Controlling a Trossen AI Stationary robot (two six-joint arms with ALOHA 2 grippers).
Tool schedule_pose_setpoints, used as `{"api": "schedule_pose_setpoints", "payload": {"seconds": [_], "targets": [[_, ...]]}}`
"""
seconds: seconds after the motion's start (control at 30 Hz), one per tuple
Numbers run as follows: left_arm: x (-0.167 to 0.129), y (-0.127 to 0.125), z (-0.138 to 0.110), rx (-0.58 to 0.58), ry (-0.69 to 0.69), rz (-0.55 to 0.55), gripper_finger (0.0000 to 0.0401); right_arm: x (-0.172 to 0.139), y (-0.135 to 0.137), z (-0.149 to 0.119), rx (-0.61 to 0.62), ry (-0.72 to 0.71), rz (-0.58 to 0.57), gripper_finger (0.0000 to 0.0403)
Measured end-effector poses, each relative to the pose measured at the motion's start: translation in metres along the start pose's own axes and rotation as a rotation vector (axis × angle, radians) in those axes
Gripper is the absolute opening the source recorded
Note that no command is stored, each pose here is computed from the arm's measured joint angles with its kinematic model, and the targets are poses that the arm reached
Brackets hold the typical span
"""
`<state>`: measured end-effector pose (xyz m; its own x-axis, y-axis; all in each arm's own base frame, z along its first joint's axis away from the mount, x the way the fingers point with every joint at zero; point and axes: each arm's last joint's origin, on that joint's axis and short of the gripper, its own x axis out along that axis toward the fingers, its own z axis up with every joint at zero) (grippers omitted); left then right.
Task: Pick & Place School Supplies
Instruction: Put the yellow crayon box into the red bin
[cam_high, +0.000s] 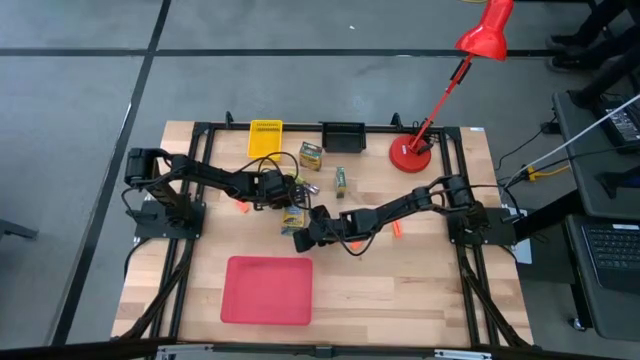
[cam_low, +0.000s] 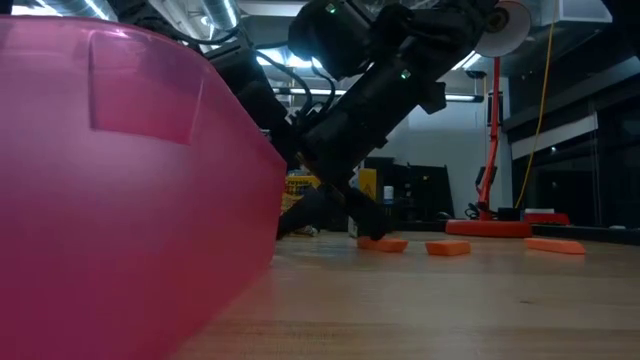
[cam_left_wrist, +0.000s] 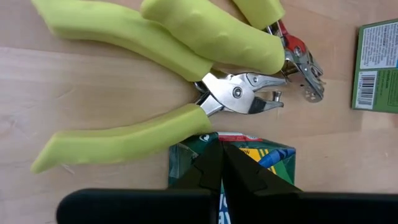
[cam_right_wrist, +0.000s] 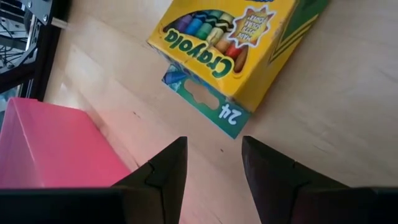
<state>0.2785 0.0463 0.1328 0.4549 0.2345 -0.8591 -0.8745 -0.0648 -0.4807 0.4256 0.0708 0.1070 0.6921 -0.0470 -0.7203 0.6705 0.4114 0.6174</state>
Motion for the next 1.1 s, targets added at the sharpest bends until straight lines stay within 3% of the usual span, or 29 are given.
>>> {"api": "schedule_pose_setpoints", "payload": {"seconds": [0.37, 0.67, 1.1], "targets": [[0.001, -0.002, 0.000, -0.005, 0.000, -0.031, 0.0003, 0.001, -0.004, 0.005, 0.060, 0.019, -0.026, 0.0155], [0.001, -0.004, -0.001, -0.014, 0.004, -0.044, 0.0003, 0.002, -0.007, 0.014, 0.079, 0.009, -0.031, 0.0129], [-0.002, -0.002, -0.012, 0.061, 0.018, -0.026, 0.0003, 0.000, -0.005, 0.015, 0.052, 0.006, -0.017, 0.0127]]}}
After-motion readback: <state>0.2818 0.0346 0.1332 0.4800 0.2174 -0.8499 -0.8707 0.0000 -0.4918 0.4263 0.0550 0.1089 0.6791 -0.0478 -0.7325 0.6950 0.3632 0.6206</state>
